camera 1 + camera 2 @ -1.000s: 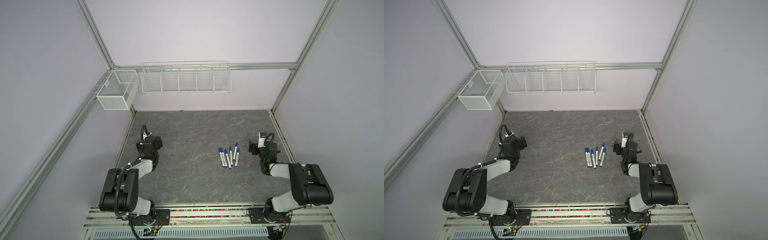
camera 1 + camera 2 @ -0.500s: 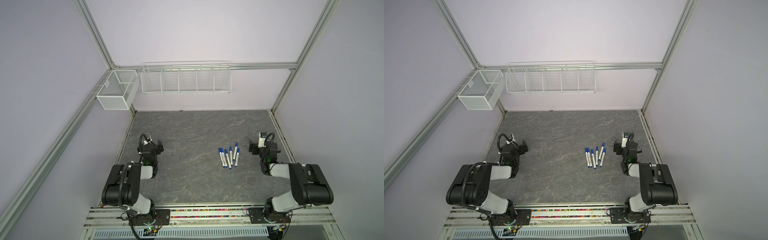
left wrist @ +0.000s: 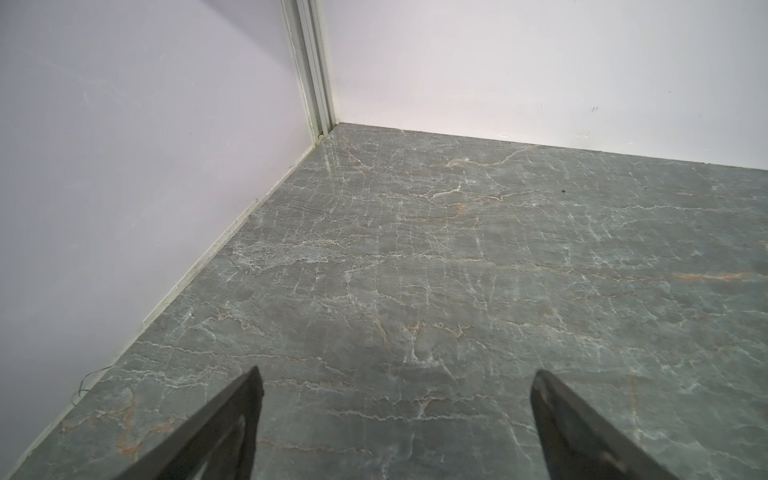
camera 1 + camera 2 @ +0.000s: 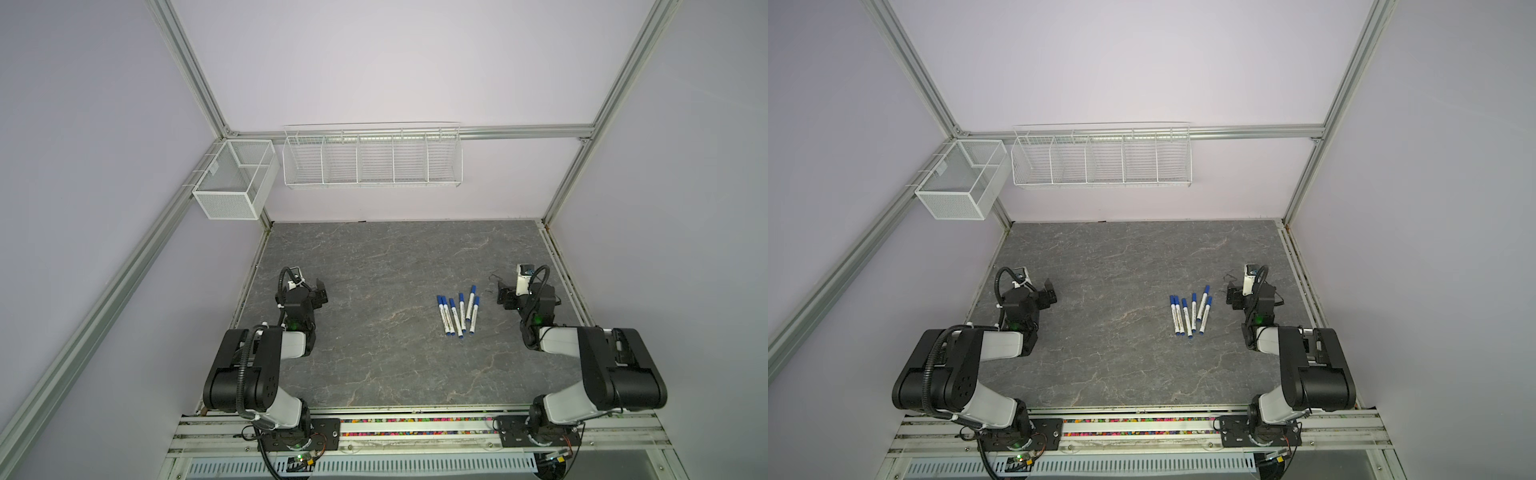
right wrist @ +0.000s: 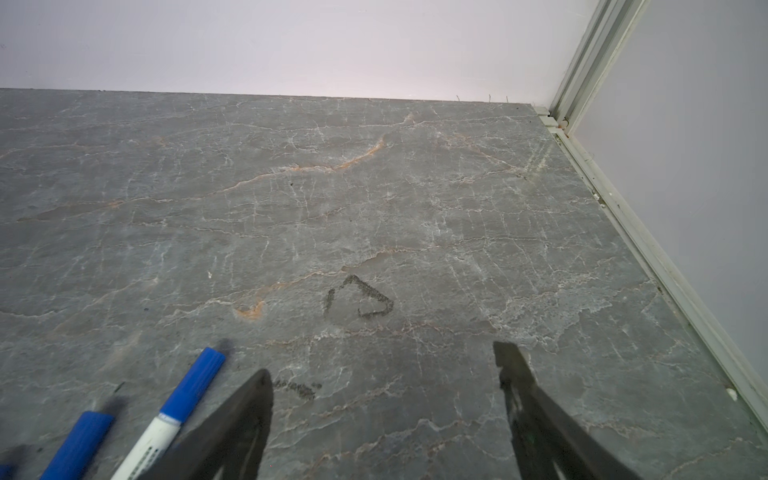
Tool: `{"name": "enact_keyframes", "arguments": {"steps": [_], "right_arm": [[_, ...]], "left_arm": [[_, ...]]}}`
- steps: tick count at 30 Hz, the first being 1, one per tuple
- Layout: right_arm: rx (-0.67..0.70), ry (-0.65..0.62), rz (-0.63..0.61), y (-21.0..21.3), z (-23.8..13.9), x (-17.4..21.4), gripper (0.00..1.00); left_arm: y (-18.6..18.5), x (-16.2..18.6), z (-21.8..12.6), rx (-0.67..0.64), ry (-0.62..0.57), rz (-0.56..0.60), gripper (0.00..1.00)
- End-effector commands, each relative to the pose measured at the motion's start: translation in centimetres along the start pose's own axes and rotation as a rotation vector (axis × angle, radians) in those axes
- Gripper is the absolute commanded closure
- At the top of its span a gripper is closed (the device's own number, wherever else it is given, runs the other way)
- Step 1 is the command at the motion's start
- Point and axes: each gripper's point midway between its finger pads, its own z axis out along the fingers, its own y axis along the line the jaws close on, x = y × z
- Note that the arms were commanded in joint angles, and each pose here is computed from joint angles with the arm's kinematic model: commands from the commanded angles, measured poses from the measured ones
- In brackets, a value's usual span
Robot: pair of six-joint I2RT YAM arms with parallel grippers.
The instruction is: Insert the pens into the pen caps
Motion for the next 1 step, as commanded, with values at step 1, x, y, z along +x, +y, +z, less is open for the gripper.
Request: {"name": "enact_keyframes", "arguments": {"steps": [1], "right_arm": [[-0.015,-0.018,-0.007,0.14,-0.06,-0.08,0.12]], "left_arm": [[-0.05,-1.18,0.25,0.005,-0.038,-0.017,0.01]]}}
